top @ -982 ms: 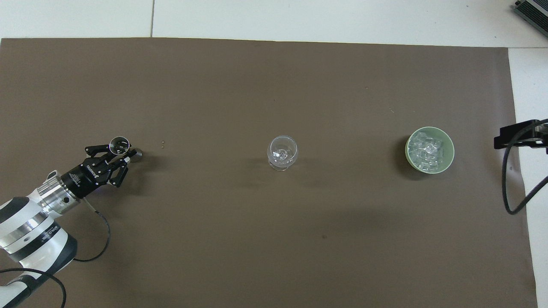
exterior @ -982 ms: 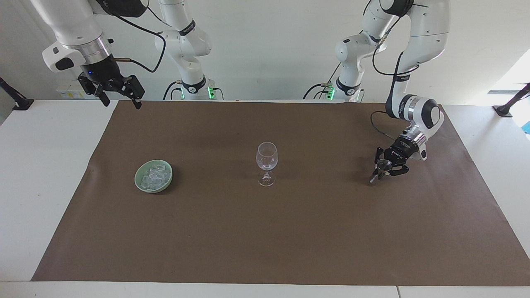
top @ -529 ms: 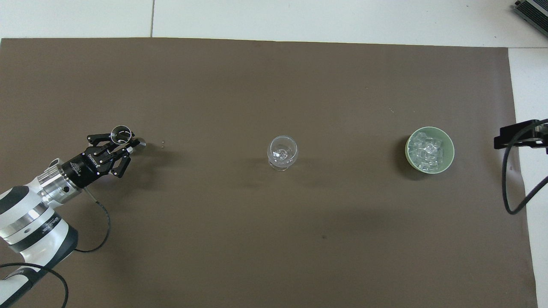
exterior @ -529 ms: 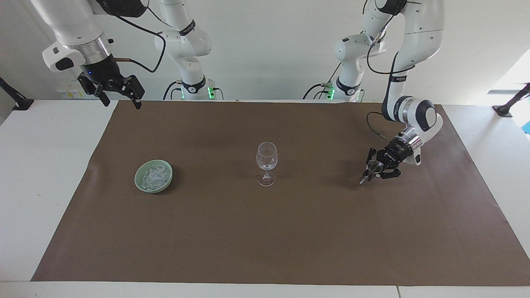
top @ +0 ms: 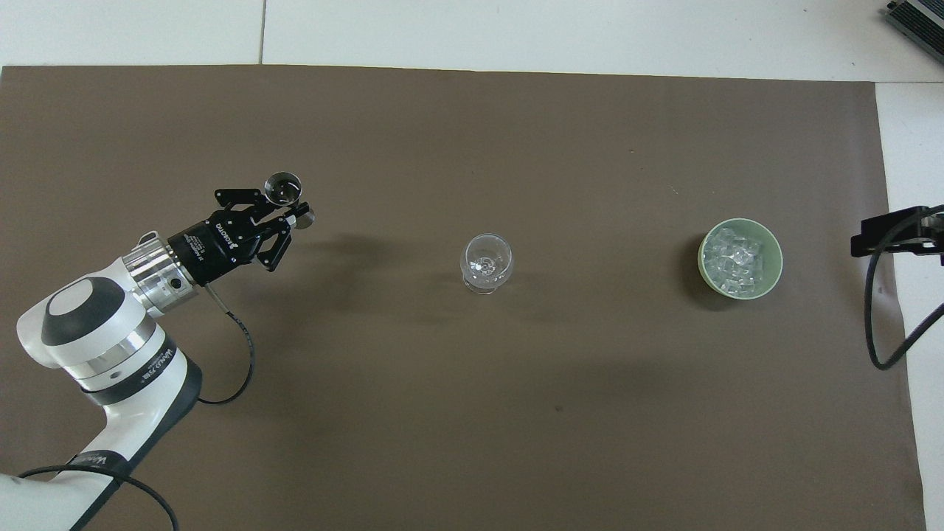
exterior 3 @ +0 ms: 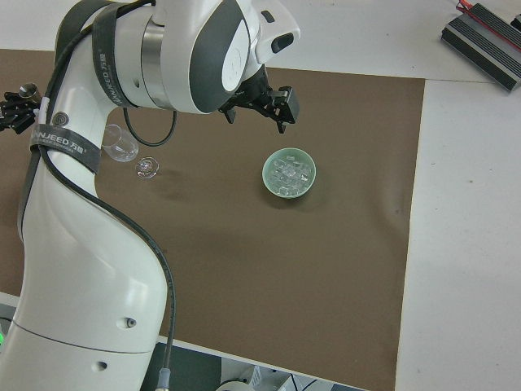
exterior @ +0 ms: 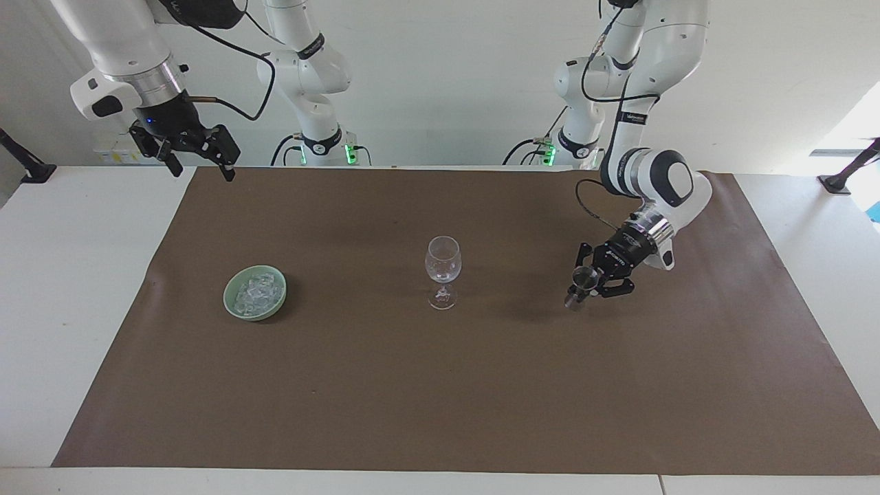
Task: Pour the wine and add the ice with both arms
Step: 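Lift the metal cup with the left gripper over the wine glass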
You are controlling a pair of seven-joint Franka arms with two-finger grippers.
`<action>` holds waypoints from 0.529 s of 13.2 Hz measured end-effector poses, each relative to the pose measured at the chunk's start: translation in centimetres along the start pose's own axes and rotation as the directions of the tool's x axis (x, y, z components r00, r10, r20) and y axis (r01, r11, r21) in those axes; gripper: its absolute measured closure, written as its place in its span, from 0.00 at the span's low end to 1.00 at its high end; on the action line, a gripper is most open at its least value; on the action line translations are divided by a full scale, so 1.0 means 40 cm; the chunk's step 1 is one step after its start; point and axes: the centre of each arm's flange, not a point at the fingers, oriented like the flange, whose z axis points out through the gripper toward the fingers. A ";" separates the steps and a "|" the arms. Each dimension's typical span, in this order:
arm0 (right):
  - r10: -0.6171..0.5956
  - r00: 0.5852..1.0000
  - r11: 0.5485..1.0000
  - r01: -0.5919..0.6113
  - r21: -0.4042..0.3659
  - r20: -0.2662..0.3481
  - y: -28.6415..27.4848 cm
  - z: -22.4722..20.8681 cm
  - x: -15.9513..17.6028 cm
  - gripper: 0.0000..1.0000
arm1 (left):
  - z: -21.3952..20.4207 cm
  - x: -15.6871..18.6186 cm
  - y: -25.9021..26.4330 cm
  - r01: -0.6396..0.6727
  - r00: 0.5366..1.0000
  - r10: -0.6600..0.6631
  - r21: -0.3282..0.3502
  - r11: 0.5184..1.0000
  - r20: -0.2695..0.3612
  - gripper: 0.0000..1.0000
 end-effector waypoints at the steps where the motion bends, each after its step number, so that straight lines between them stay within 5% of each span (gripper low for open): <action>1: 0.000 1.000 1.000 0.000 0.000 0.000 0.000 0.000 0.000 0.00 | 0.027 -0.027 -0.027 -0.006 1.000 0.006 0.006 1.000 0.006 0.79; 7: 0.000 1.000 1.000 0.000 0.000 0.000 0.000 0.000 0.000 0.00 | 0.152 -0.156 -0.153 -0.089 0.996 0.090 0.033 0.995 -0.022 0.79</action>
